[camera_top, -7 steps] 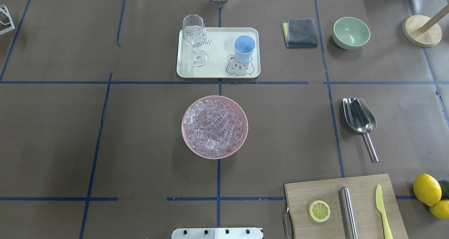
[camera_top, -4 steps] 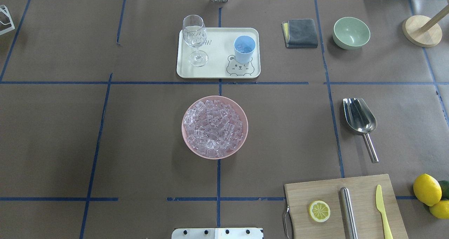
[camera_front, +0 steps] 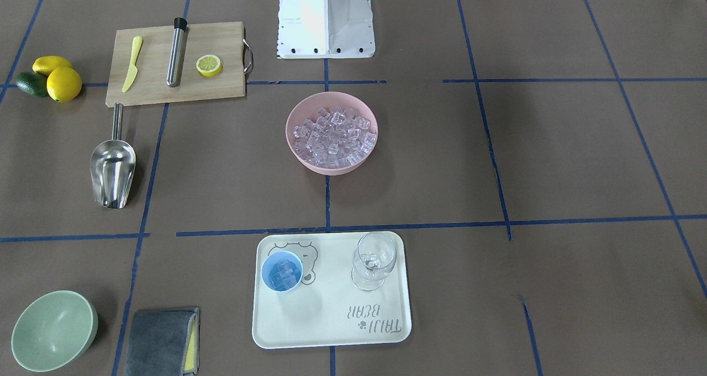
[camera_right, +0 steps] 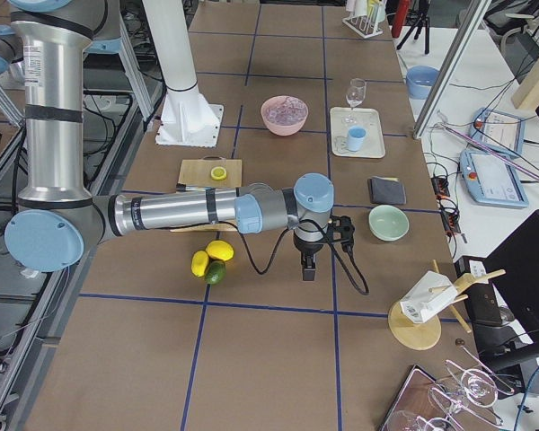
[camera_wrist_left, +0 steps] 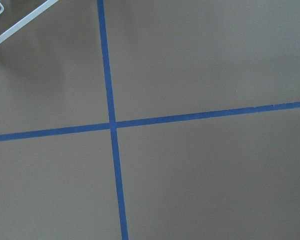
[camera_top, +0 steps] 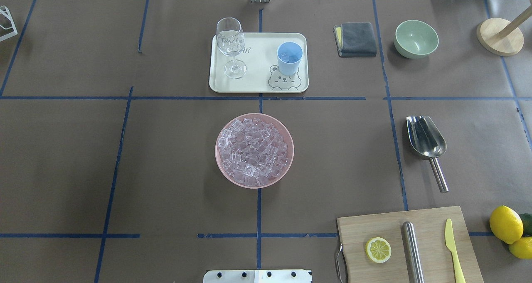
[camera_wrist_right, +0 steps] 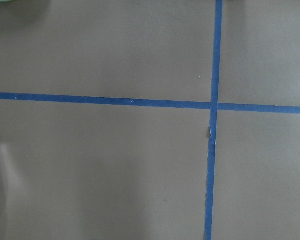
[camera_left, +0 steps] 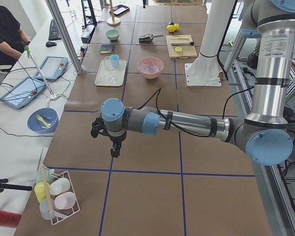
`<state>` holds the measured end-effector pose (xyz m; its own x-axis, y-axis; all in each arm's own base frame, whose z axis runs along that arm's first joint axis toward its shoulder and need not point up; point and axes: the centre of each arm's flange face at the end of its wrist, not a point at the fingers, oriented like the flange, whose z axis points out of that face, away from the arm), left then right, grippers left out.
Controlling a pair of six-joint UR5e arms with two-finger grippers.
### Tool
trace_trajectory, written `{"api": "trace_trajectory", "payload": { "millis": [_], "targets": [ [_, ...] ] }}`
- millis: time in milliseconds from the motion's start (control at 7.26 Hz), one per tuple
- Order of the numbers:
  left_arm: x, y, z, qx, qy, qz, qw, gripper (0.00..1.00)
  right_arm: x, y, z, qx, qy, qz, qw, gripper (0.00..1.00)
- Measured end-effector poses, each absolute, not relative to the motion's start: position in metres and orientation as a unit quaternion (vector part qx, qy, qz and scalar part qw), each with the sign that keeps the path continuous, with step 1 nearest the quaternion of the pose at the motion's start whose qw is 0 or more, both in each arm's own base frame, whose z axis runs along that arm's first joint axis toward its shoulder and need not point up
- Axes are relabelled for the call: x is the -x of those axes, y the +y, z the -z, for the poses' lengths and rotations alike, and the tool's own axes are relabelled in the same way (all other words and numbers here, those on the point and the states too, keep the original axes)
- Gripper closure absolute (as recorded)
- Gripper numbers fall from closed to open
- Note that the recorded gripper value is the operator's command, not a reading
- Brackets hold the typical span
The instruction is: Put ice in cup with scoop
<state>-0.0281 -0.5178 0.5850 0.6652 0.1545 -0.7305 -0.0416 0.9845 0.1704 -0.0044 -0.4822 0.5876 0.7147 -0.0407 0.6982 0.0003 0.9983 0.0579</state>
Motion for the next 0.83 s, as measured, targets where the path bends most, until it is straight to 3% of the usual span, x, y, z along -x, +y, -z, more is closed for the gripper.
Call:
{"api": "trace_trajectory", "payload": {
  "millis": [826],
  "targets": [
    [0.032,-0.519,-0.622,-0.056,0.379,-0.045,0.923,0.00,-0.004,-0.480,-0.587,-0.033,-0.383,0.015,0.923,0.00]
  ]
}}
